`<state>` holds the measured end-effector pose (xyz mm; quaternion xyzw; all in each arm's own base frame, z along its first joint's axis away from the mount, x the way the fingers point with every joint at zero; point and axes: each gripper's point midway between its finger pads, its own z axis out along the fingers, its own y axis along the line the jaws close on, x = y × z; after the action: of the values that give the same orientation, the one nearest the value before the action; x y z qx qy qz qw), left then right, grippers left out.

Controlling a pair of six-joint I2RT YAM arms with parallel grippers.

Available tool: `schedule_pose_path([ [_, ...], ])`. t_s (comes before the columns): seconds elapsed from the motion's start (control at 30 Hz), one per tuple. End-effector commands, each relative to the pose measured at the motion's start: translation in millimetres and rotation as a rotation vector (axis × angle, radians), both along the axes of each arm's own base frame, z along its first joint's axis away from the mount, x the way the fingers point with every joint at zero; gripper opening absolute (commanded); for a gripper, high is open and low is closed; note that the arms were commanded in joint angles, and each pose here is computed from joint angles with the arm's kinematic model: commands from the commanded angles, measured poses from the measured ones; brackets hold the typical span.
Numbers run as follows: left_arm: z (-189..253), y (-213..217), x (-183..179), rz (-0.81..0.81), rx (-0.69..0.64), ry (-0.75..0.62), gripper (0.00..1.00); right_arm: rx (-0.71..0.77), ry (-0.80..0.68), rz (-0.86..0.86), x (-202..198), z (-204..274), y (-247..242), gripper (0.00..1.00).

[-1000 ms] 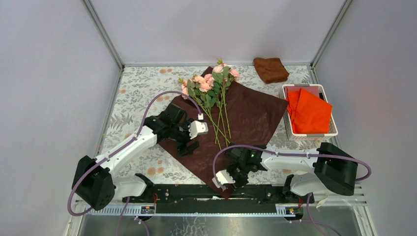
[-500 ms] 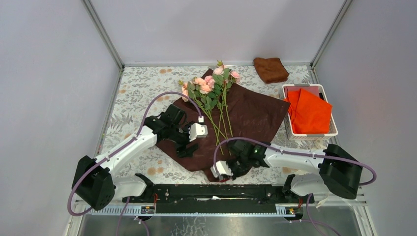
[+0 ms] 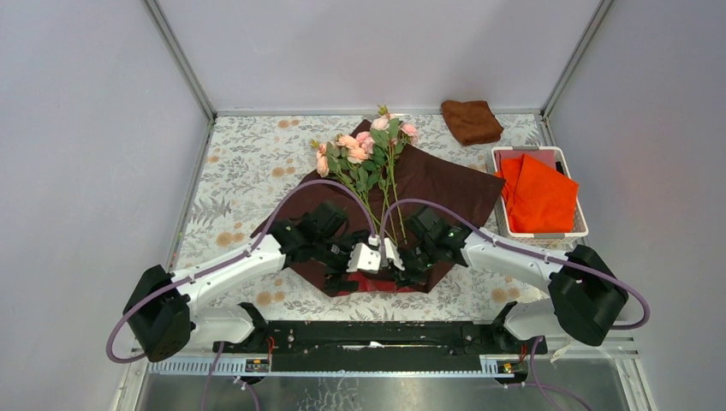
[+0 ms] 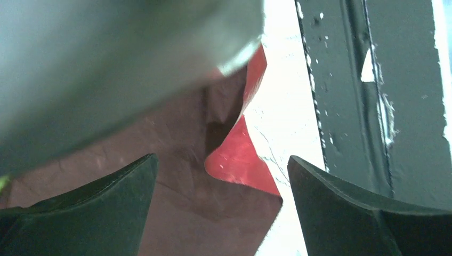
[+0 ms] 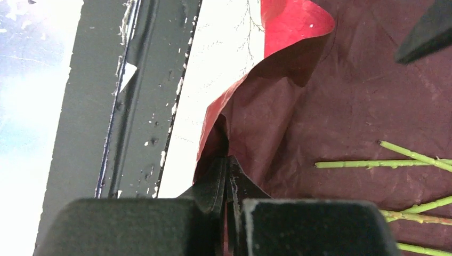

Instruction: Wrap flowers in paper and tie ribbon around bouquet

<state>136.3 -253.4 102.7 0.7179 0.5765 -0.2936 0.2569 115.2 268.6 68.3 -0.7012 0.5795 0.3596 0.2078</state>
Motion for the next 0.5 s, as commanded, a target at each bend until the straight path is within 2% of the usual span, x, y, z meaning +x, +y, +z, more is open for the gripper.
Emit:
schedule_pose_path([
  [0.0,7,-31,24,0.001,-0.088,-0.133,0.99,0.081,0.067,0.003,2,26,9,0.00],
  [0.07,0,-35,29,0.034,-0.092,-0.124,0.99,0.091,0.071,-0.002,5,29,9,0.00],
  [0.2,-11,-40,6,-0.009,-0.116,-0.001,0.96,0.112,0.071,-0.022,12,37,7,0.00],
  [0.4,-14,-44,-1,-0.009,-0.143,0.048,0.66,0.134,0.067,-0.033,16,43,7,0.00],
  [0.47,-15,-45,-1,-0.002,-0.145,0.066,0.60,0.141,0.061,-0.044,18,46,8,0.00],
])
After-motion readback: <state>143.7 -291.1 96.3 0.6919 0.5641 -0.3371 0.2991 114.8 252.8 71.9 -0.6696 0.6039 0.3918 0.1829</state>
